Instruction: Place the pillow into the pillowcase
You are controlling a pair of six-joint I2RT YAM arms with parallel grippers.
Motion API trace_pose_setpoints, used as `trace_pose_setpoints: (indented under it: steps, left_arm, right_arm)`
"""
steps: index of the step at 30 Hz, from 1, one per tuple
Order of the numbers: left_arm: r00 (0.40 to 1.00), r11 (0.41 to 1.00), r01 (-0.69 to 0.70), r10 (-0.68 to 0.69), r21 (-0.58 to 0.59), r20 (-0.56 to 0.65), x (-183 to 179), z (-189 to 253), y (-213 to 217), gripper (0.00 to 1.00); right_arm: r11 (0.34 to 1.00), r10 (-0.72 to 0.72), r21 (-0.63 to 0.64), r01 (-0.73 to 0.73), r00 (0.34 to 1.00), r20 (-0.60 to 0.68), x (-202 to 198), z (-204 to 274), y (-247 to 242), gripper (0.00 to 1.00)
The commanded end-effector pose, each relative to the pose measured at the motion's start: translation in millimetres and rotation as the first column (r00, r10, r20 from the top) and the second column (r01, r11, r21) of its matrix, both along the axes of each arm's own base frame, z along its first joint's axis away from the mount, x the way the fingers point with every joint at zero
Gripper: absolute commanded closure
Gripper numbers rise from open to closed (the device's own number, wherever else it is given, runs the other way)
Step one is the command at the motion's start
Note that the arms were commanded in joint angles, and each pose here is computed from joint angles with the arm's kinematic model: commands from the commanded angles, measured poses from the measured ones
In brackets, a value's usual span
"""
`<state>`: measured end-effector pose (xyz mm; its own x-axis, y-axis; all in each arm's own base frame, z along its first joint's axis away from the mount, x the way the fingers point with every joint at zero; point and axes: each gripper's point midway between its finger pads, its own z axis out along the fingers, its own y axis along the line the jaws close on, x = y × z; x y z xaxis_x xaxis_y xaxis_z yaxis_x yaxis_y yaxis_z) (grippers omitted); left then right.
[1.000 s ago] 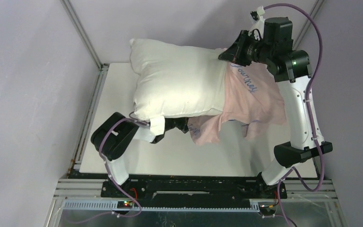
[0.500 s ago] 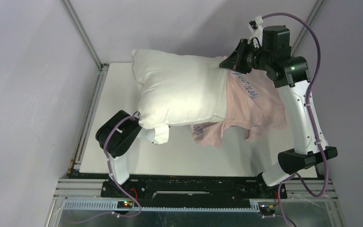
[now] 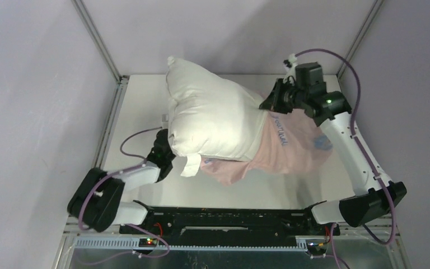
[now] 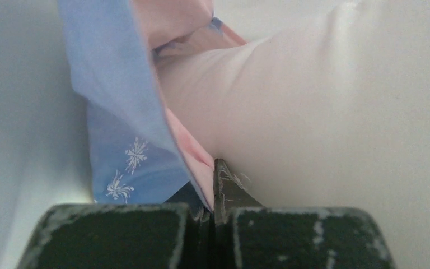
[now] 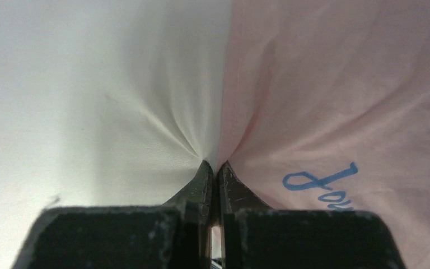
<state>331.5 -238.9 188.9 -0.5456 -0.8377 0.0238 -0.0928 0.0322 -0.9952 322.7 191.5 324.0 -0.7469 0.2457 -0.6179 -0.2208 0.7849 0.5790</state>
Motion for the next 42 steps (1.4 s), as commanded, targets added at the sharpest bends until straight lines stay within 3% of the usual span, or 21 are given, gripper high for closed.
trace_pose_setpoints:
  steps: [1,6,10,16,28,32,35,39,42]
  left_arm:
    - [0.995,0.979,-0.097,0.091,0.18,0.042,0.3,0.7,29.6,1.0]
    - [0.995,0.963,-0.099,0.099,0.252,0.012,-0.3,-7.8,37.7,1.0]
    - [0.995,0.958,-0.097,0.102,0.268,-0.005,-1.7,-15.8,42.0,1.0]
    - [0.994,0.952,-0.101,0.107,0.29,-0.003,-0.8,-15.9,45.0,1.0]
    - [0.995,0.95,-0.096,0.097,0.299,0.011,1.4,-8.5,43.8,1.0]
    - [0.995,0.947,-0.097,0.098,0.305,0.012,2.0,-7.5,45.5,1.0]
    - [0.995,0.948,-0.098,0.099,0.304,0.012,2.4,-7.1,46.6,1.0]
    - [0.994,0.944,-0.104,0.104,0.313,0.014,2.5,-5.6,50.2,1.0]
    - [0.994,0.942,-0.107,0.107,0.32,0.018,2.6,-4.4,52.6,1.0]
  right_arm:
    - [0.996,0.017,-0.088,-0.002,0.985,0.171,0.0,13.7,17.0,0.95]
    - [0.954,-0.038,-0.281,0.101,0.975,0.22,-8.0,0.1,18.2,0.53]
    - [0.915,-0.093,-0.357,0.188,0.96,0.265,-13.2,4.3,3.6,0.38]
    - [0.863,-0.128,-0.431,0.265,0.939,0.321,-17.5,13.0,-8.3,0.38]
    - [0.803,-0.084,-0.553,0.223,0.961,0.265,8.7,-18.8,7.8,0.44]
    - [0.814,-0.075,-0.538,0.218,0.958,0.275,10.7,-15.4,10.0,0.44]
    - [0.775,-0.098,-0.584,0.243,0.958,0.269,14.6,-20.5,1.3,0.44]
    - [0.722,-0.16,-0.626,0.295,0.951,0.264,20.9,-28.2,-27.3,0.53]
    - [0.736,-0.16,-0.613,0.288,0.953,0.255,20.7,-27.7,-29.7,0.64]
